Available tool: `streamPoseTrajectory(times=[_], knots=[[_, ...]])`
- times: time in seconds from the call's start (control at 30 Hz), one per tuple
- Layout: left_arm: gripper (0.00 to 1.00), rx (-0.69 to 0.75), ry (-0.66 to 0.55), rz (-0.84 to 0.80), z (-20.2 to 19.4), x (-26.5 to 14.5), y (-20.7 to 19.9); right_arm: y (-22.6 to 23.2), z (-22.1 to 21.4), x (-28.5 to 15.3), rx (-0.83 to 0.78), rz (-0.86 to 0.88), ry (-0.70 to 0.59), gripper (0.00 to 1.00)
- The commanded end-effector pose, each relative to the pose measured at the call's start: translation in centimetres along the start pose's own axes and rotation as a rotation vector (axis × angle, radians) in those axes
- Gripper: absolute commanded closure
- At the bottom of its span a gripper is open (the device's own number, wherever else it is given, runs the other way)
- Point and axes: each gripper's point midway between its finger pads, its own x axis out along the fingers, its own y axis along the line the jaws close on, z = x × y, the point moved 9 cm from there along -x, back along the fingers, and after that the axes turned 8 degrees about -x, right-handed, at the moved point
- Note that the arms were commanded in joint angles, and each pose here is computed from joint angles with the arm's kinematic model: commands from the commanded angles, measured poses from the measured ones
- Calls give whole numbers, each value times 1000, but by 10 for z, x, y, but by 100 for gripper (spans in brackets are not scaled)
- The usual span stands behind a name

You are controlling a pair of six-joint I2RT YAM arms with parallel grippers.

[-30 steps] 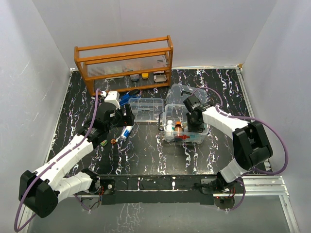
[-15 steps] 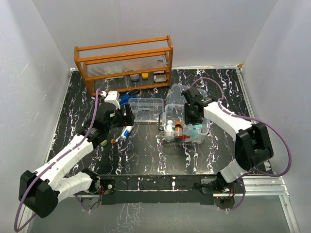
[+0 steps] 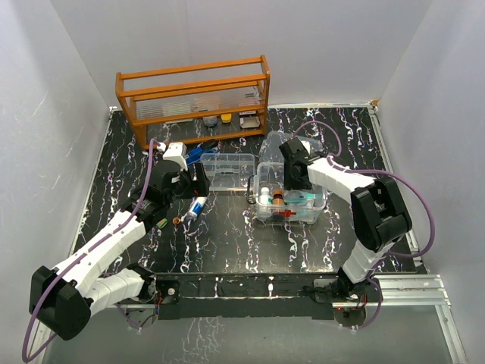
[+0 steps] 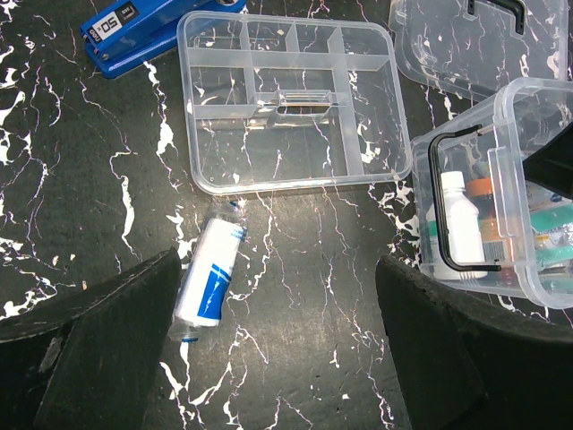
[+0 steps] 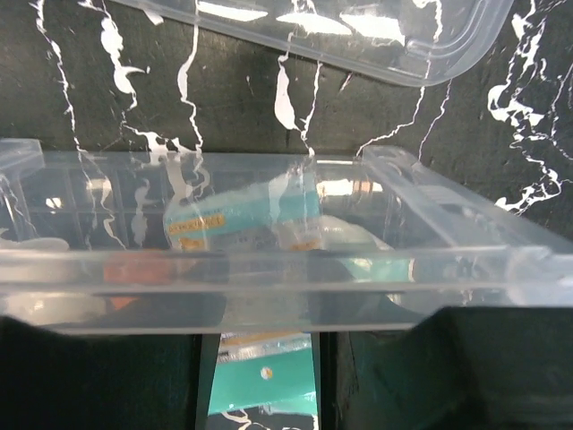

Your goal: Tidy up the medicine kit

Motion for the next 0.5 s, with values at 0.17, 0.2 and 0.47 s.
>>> streamPoseTrajectory(times=[0.17,0.2,0.47], knots=[[11,-4,-36,-27,12,-6,-7,4,-11,23,10,-21,33,62],[11,-3,-36,-26,12,-6,-7,5,-15,28,9,-22,52,62],[11,-3,-38,-22,12,-7,-7,6,-19,35,24,-18,54,70]])
